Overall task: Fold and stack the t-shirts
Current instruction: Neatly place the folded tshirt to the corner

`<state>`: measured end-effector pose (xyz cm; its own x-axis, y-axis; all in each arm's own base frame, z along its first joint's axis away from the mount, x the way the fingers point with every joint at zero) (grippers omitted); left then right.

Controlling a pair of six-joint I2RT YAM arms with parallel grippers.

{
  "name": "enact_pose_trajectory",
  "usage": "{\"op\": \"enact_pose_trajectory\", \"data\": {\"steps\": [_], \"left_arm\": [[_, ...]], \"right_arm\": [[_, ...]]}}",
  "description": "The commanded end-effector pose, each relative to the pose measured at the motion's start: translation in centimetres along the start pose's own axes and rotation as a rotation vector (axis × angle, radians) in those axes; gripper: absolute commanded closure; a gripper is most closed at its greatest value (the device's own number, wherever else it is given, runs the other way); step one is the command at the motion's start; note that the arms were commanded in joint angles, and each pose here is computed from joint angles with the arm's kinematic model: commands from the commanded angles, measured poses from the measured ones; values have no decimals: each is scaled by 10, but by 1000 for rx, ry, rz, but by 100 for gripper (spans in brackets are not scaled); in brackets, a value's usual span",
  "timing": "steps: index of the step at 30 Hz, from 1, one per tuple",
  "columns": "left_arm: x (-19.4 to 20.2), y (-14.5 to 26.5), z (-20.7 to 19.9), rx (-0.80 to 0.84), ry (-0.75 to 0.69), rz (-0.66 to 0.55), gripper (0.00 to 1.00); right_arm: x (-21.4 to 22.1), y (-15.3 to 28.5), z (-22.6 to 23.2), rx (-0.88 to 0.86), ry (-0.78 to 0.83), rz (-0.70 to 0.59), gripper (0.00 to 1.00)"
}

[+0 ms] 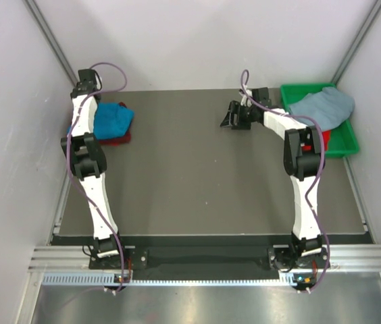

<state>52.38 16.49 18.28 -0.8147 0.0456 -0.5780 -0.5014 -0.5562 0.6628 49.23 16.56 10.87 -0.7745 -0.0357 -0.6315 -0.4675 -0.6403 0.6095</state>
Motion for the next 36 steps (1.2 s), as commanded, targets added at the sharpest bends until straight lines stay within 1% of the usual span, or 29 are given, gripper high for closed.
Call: {"op": "enact_pose_trajectory", "data": {"steps": [1, 6, 7, 8, 9, 10, 11, 12, 13, 14, 15, 16, 17, 18, 19, 20, 21, 23, 24, 28, 29, 31, 32, 33, 36], "left_arm": [[-28, 16, 23, -47, 77, -119, 100], [-6, 7, 11, -18, 63, -34, 100], [-4, 8, 11, -20, 69, -27, 88], [-5, 9, 11, -20, 84, -30, 79], [-9, 16, 14, -11, 92, -43, 60], [-12, 21, 16, -7, 101, -55, 35], [-16, 31, 14, 7, 106, -65, 27], [-25, 50, 21, 13, 127, -101, 24], [-36, 78, 23, 40, 155, -152, 19], [-38, 80, 14, 63, 150, -157, 18], [-49, 108, 19, 73, 165, -216, 17], [-53, 121, 13, 99, 161, -243, 16], [-60, 141, -2, 141, 154, -280, 12], [-64, 161, -6, 178, 151, -313, 12], [-62, 167, -18, 223, 134, -313, 12], [-61, 175, -36, 304, 126, -309, 12], [-55, 181, -54, 356, 99, -281, 12], [-42, 176, -79, 437, 86, -224, 13], [-37, 169, -86, 449, 95, -192, 13], [-15, 147, -100, 516, 129, -90, 16], [-12, 142, -98, 521, 161, -68, 16], [-10, 138, -101, 537, 175, -49, 18], [-11, 132, -89, 544, 217, -44, 19], [-13, 134, -90, 620, 234, -44, 20], [-14, 135, -76, 725, 320, -33, 20]], "right_arm": [[-25, 16, 31, -26, 102, -75, 31], [-24, 12, 43, -35, 136, -69, 31], [-24, 11, 46, -39, 141, -68, 31], [-23, 11, 47, -41, 142, -65, 31], [-24, 11, 48, -39, 144, -66, 30], [-24, 11, 49, -39, 149, -67, 30], [-24, 11, 50, -38, 153, -67, 30], [-25, 11, 51, -36, 156, -67, 30], [-26, 13, 52, -30, 163, -70, 30], [-26, 13, 52, -29, 167, -70, 30], [-25, 14, 51, -25, 166, -68, 30], [-25, 14, 53, -20, 174, -66, 30], [-24, 14, 52, -20, 173, -62, 30], [-23, 14, 52, -18, 171, -58, 30], [-22, 14, 54, -20, 172, -55, 30], [-22, 14, 53, -18, 171, -54, 30], [-22, 14, 55, -20, 173, -53, 30], [-23, 12, 58, -23, 178, -53, 30], [-25, 13, 60, -22, 183, -55, 30], [-26, 15, 69, -23, 219, -60, 30], [-25, 16, 71, -23, 226, -56, 30], [-21, 18, 73, -19, 242, -51, 30], [-18, 19, 74, -19, 248, -45, 29], [-15, 21, 74, -13, 255, -37, 29], [-10, 22, 76, -10, 261, -25, 29]]}}
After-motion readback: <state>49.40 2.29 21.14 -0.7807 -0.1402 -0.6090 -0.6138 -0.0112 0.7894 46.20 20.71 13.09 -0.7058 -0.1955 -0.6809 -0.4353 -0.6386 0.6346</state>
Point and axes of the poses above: each gripper's point midway between its finger pads, its own y axis back along the fingers, its own z axis along the line the jaws close on, x = y × z, the point moved 8 cm from there along y, back along the fingers, and after that the axes turned 9 degrees about y, right-handed, at the moved point
